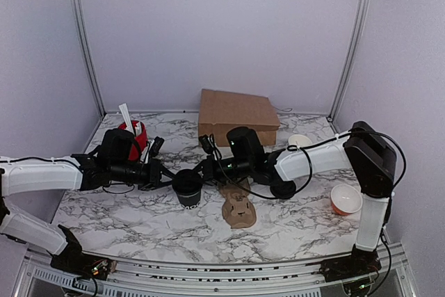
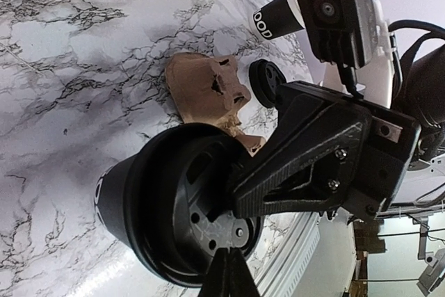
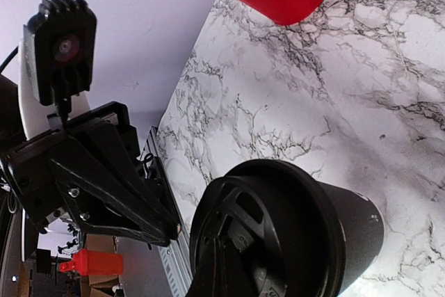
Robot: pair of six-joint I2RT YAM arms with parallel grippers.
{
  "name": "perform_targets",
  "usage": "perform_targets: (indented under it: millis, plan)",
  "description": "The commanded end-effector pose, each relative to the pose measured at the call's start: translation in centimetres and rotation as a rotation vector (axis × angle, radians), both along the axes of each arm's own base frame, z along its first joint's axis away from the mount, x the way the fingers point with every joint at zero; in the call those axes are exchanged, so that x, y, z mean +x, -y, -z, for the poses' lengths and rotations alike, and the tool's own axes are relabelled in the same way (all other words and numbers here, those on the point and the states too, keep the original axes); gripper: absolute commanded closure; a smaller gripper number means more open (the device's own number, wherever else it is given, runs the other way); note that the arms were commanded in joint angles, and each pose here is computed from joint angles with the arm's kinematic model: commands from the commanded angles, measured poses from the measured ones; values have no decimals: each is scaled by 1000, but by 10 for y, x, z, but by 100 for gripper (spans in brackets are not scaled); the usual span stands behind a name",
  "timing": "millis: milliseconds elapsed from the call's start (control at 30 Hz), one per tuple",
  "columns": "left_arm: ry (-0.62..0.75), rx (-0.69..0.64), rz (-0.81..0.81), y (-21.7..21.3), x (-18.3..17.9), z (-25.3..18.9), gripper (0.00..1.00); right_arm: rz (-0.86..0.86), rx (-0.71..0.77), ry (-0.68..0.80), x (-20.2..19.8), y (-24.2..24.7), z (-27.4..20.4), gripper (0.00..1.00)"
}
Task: Pack the takeout coffee
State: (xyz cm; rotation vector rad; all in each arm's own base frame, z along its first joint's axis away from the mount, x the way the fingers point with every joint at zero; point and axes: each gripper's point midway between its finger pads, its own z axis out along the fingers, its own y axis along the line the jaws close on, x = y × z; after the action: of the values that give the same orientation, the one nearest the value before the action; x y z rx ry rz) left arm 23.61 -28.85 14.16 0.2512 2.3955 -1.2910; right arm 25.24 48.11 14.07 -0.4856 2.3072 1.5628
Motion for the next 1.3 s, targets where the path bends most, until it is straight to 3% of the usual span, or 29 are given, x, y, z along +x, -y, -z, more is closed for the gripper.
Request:
perform_targets:
  millis: [0, 167, 367, 533, 1267]
  plan:
    - [24, 90, -24, -16, -4, -14, 100, 9, -199, -101, -11, 16, 68, 100]
    - [34, 216, -22, -24, -18, -1, 100, 6, -203, -94, -9, 13, 67, 100]
    - [82, 349, -43, -24, -20, 1, 85, 5, -208, -93, -10, 13, 67, 100]
    - [100, 403, -66, -24, -15, 3, 78, 3, -212, -93, -11, 13, 68, 100]
    - [74, 494, -55, -12, -5, 26, 79, -2, -218, -102, -15, 11, 73, 100]
